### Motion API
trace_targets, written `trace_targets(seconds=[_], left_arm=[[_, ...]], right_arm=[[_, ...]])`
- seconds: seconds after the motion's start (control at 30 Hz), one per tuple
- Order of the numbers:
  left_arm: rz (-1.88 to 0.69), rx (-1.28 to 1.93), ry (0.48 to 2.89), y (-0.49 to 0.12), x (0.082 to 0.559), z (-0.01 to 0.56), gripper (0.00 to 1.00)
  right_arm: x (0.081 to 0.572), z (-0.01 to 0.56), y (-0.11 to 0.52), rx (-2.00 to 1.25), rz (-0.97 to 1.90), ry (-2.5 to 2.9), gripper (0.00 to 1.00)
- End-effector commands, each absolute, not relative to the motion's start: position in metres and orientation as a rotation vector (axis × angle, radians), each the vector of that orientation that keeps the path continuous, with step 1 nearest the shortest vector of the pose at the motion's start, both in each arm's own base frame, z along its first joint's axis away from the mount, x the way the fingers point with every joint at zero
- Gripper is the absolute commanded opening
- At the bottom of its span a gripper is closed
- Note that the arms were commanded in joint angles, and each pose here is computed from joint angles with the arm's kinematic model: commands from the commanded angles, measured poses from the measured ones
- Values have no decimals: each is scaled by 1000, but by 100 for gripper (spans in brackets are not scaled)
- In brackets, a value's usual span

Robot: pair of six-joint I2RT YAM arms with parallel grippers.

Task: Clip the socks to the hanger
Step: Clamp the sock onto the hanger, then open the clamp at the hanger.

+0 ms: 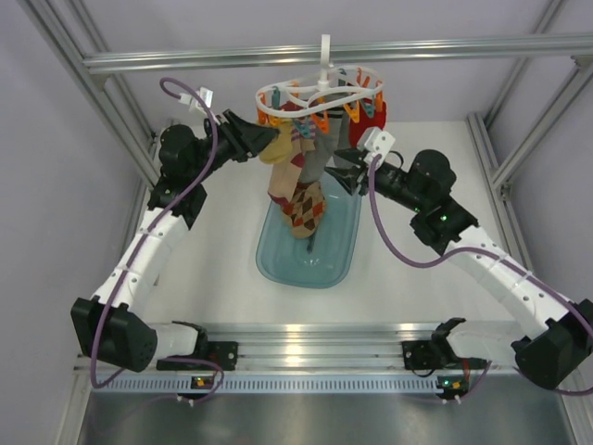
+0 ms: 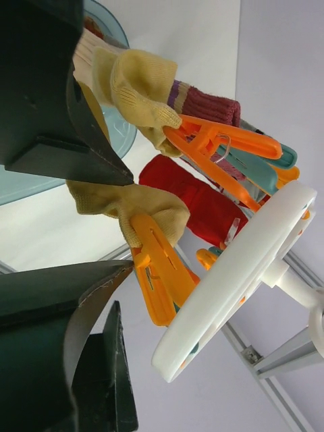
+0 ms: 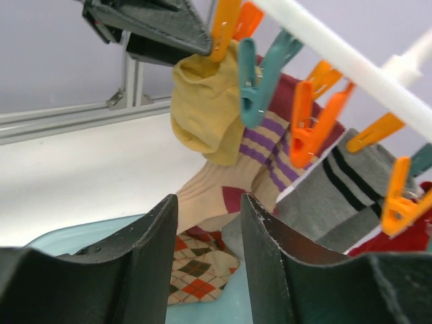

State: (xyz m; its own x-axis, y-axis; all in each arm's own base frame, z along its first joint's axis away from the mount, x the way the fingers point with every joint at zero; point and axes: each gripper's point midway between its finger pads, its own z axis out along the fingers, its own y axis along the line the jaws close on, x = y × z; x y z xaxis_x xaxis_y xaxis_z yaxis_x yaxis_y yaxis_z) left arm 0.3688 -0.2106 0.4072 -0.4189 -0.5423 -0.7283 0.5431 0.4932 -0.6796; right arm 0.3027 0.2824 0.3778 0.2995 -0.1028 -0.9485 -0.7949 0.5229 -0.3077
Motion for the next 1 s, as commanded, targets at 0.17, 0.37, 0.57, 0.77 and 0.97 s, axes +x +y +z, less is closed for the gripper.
trace_targets(seconds=[0.17, 0.37, 0.57, 0.77, 0.97], left_arm=[[-1047, 51, 1558, -192, 380, 415, 55], [-1006, 34, 1558, -177, 396, 414, 54], [-1011, 88, 1525, -175, 394, 421, 54], [-1089, 134, 1481, -175, 371, 432, 59], [-1106, 194, 1471, -177, 343, 441, 63]], right_arm=[[315, 394, 249, -782, 676, 1272, 49], [305, 410, 268, -801, 875, 1223, 51], [308, 433, 294, -825, 989, 1155, 55], [329, 454, 314, -862, 994, 1101, 56], [350, 458, 329, -905, 985, 1058, 58]])
